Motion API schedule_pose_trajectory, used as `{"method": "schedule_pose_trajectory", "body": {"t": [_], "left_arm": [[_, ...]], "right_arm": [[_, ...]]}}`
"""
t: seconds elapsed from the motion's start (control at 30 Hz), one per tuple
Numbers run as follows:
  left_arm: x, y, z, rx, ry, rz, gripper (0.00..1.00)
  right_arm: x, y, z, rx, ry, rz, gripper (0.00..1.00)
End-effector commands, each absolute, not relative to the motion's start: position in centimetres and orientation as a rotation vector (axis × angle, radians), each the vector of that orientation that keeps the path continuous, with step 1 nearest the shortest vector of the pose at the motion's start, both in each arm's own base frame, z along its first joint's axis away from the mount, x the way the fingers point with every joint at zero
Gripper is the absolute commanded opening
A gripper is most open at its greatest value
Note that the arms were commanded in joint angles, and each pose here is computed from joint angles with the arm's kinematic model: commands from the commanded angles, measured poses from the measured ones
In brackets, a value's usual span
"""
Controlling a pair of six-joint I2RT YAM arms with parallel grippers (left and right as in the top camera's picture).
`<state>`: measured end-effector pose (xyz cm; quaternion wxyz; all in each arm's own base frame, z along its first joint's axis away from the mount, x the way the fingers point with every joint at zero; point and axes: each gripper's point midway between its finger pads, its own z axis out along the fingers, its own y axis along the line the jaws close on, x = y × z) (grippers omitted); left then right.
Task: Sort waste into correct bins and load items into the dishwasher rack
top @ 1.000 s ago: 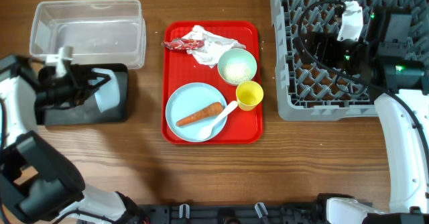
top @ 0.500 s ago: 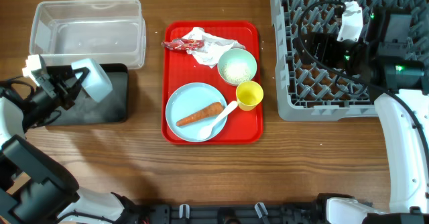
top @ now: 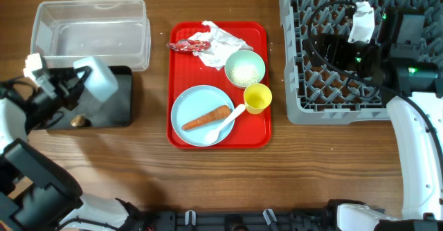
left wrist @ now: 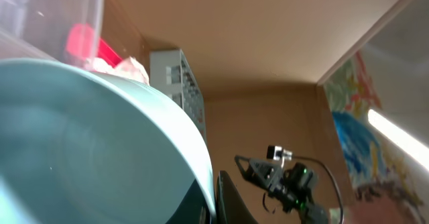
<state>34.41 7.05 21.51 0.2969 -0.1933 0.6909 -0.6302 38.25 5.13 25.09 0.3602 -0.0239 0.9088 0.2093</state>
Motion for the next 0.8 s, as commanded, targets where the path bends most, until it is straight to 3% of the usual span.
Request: {"method": "schedule_pose_trajectory", "body": {"t": [0.0,0.13,0.43,0.77], "left_arm": [[35.5,2.1,25.2,-0.192,1.943,-1.575,0.04],[37.3,-4.1,24.8,0.035,2.234,-1.300,0.04],[41.2,-14.2,16.4,0.302,2.554,-0.368,0.04],[42.1,-18.9,7.8,0.468,2.617,-0.034,0.04]], "right_arm": [[38.6,5.4,25.5,-0.055,2.338,0.557,0.97],[38.5,5.4,25.5,-0.053,2.342,0.558,0.96],[38.4,5.4,25.3,-0.043,2.350,0.563,0.97],[38.3,5.4,25.3,-0.042,2.354,0.563,0.97]]}}
